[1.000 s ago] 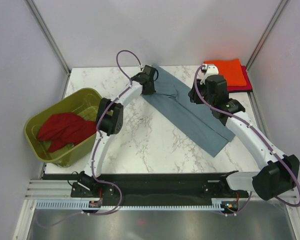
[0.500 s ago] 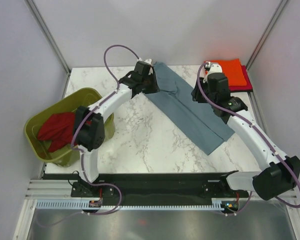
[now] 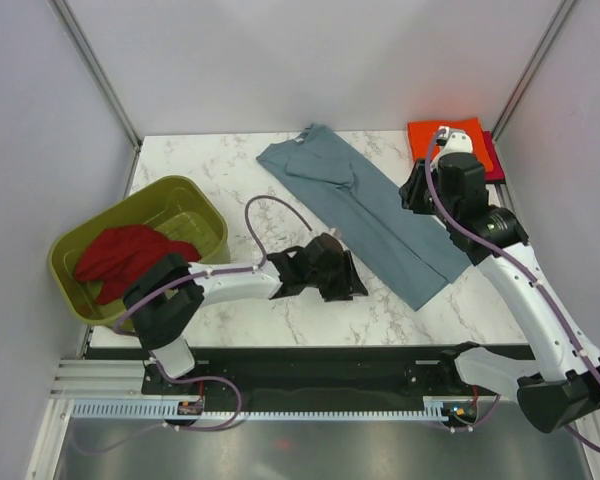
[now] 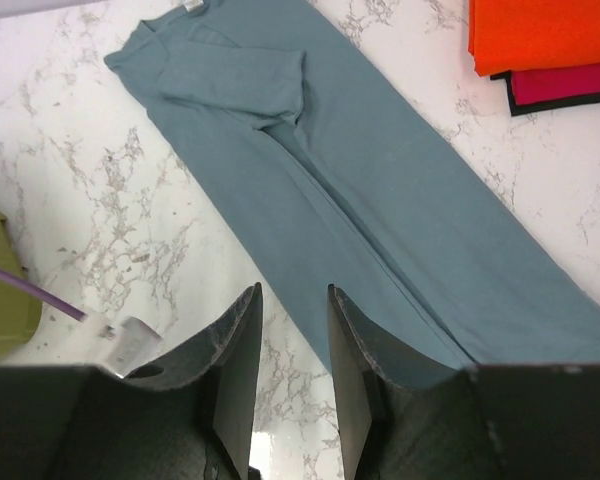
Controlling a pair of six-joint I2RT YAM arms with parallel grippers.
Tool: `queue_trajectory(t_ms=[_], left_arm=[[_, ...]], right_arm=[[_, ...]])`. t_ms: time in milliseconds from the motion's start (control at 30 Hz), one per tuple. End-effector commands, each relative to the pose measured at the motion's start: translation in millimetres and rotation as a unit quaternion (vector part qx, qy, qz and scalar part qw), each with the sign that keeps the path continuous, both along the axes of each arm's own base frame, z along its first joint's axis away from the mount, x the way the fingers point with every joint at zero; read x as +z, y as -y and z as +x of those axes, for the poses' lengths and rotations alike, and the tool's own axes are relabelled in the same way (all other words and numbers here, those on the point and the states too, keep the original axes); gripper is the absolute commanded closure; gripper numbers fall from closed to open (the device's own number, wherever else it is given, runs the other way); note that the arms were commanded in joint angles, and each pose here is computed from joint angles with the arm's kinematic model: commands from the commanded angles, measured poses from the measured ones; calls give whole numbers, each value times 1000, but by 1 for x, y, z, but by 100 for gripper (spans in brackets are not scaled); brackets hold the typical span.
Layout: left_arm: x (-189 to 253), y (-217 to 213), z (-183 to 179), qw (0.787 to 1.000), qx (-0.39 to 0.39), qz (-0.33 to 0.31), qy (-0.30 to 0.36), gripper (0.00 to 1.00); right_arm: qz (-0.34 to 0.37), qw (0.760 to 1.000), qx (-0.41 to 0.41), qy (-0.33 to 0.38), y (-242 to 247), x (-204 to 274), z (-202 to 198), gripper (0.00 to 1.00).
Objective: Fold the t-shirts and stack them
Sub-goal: Fold the tshirt
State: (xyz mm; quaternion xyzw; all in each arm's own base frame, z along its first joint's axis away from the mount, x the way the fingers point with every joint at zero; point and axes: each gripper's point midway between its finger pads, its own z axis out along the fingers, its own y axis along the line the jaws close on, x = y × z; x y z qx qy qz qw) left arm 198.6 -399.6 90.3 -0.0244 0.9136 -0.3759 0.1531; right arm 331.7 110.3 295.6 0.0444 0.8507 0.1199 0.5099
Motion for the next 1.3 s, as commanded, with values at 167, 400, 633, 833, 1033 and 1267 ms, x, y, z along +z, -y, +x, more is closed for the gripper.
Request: queue_trajectory(t_ms=[167, 400, 633, 833, 1033, 1267], left_arm=[[-6, 80, -24, 995, 55, -82, -30, 43], [-46, 115, -41, 995, 56, -64, -58, 42], [-59, 120, -36, 994, 82, -53, -47, 42], [-69, 122, -27, 992, 106, -50, -47, 41], [-79, 139, -28, 993, 92, -52, -62, 44], [-86, 109, -42, 993, 86, -6, -76, 98]], right_arm=[[24, 999, 11, 42, 7, 40, -29, 60], [21, 998, 17, 54, 13, 47, -47, 59], [25, 998, 22, 52, 12, 42, -52, 59], [25, 998, 26, 55, 11, 45, -51, 59], [25, 998, 30, 51, 10, 42, -52, 59], [14, 998, 32, 47, 12, 42, -56, 59]])
